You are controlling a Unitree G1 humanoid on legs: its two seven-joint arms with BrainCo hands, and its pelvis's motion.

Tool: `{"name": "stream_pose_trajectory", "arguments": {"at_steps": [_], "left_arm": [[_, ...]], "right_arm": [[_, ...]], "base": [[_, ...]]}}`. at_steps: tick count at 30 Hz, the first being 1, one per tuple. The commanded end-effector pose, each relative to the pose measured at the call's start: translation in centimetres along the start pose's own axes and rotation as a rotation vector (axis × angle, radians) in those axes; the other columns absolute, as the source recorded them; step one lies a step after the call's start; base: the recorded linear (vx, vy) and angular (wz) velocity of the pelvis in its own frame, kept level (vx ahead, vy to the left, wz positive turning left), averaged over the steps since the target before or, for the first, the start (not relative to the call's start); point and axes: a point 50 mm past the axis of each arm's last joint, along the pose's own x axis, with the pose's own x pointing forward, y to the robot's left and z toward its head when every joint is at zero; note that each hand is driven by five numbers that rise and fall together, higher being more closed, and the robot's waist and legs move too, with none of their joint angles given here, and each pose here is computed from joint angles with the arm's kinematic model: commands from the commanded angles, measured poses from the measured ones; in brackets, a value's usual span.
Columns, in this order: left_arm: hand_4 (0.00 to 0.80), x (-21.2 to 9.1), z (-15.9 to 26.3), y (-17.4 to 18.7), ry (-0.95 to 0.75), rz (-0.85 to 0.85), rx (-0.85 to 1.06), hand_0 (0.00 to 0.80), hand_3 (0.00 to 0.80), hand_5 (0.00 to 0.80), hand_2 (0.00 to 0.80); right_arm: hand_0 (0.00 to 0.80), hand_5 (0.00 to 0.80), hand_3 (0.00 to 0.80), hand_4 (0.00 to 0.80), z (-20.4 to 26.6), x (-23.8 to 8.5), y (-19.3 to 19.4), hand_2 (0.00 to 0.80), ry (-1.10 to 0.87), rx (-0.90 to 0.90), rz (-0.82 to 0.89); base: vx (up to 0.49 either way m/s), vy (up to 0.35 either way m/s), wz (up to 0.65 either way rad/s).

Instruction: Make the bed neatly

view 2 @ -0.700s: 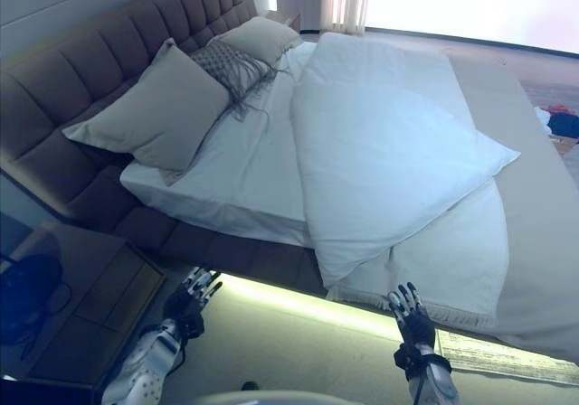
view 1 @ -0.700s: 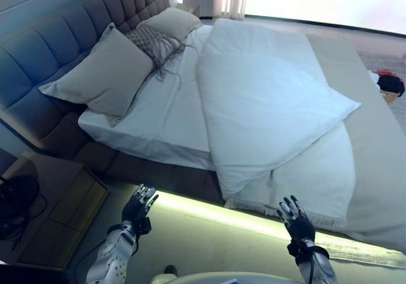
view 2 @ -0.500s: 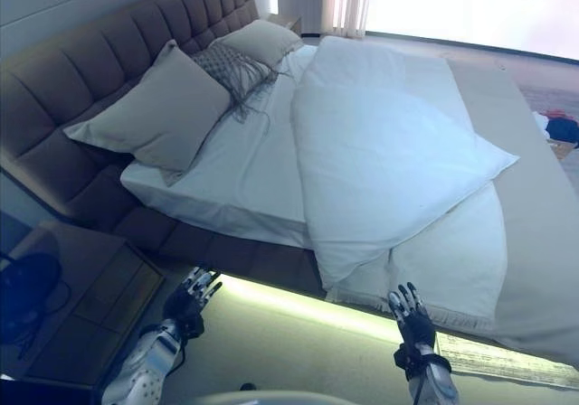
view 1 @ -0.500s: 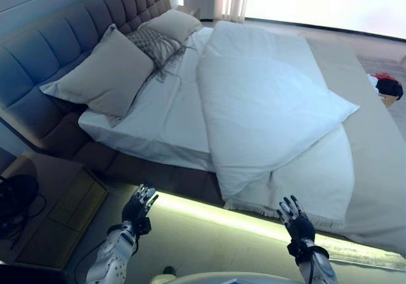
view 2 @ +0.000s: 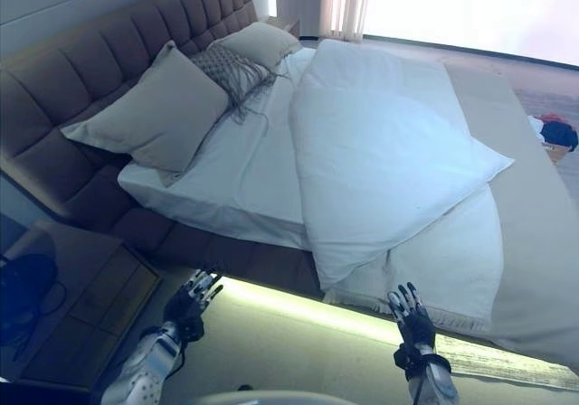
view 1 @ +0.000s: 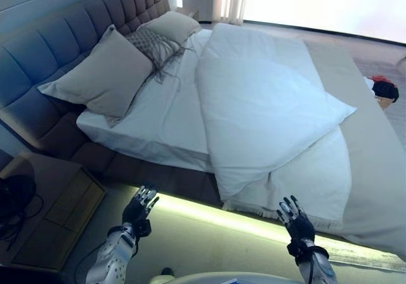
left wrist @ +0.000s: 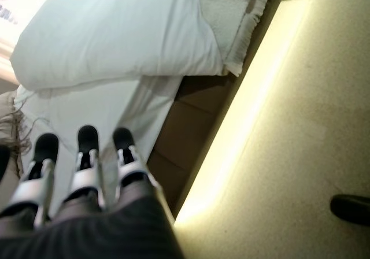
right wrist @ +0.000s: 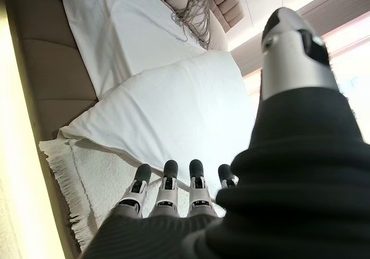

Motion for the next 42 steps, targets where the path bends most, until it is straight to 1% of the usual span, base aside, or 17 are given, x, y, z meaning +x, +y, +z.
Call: {"name": "stream_pose_trajectory", "arguments": {"at_steps": [1,7,11,14,19,23,27,31,35,38,42], "left_arm": [[0.000,1.4,2.4,-1.0,-0.094,-0.063,0.037,0.000,0.000,0.000,0.000],[0.000,1.2,1.8,-1.2,-0.099,-0.041,-0.017,0.000,0.000,0.000,0.000],[0.000,0.7,1.3,-0.7,-0.088,-0.036,-0.033,0.000,0.000,0.000,0.000],[0.000,0.7,1.4,-0.4,-0.067,-0.024,-0.014,0.000,0.000,0.000,0.000],[0.000,-0.6,1.9,1.1,-0.096,0.035,0.012,0.000,0.000,0.000,0.000],[0.000,-0.6,2.5,1.7,-0.112,0.031,0.075,0.000,0.000,0.000,0.000],[0.000,-0.5,3.4,2.1,-0.121,0.028,0.069,0.000,0.000,0.000,0.000],[0.000,-1.0,3.3,2.4,-0.095,0.034,0.041,0.000,0.000,0.000,0.000],[0.000,-0.9,2.6,2.0,-0.049,-0.008,0.070,0.000,0.000,0.000,0.000],[0.000,-0.7,2.9,1.6,-0.051,-0.024,0.070,0.000,0.000,0.000,0.000],[0.000,-0.9,2.5,1.7,-0.058,-0.006,0.019,0.000,0.000,0.000,0.000]], "right_arm": [[0.000,0.000,0.000,0.000,2.8,0.6,0.6,0.000,-0.118,0.002,0.042],[0.000,0.000,0.000,0.000,2.8,0.8,0.5,0.000,-0.080,-0.020,0.081],[0.000,0.000,0.000,0.000,3.4,1.8,1.4,0.000,-0.100,-0.063,0.111],[0.000,0.000,0.000,0.000,3.2,1.5,1.3,0.000,-0.095,-0.008,0.114],[0.000,0.000,0.000,0.000,1.1,0.5,1.7,0.000,-0.020,0.020,0.138],[0.000,0.000,0.000,0.000,0.7,0.3,2.5,0.000,-0.049,0.053,0.145],[0.000,0.000,0.000,0.000,0.7,0.5,2.9,0.000,-0.059,0.057,0.162],[0.000,0.000,0.000,0.000,0.7,0.9,3.3,0.000,-0.065,0.048,0.178],[0.000,0.000,0.000,0.000,1.2,1.3,3.0,0.000,-0.073,0.065,0.178],[0.000,0.000,0.000,0.000,1.3,1.3,2.6,0.000,-0.048,0.059,0.177],[0.000,0.000,0.000,0.000,1.0,1.0,2.0,0.000,-0.010,0.038,0.200]], "base": [[-0.025,-0.059,0.00],[-0.014,-0.050,0.03],[0.015,0.134,-0.06],[0.134,0.196,-0.14],[0.125,0.212,-0.03],[0.060,0.270,-0.01],[0.152,0.109,0.08],[0.237,-0.200,-0.05],[0.362,-0.380,0.05],[0.335,-0.382,0.06],[0.315,-0.442,0.14]]}}
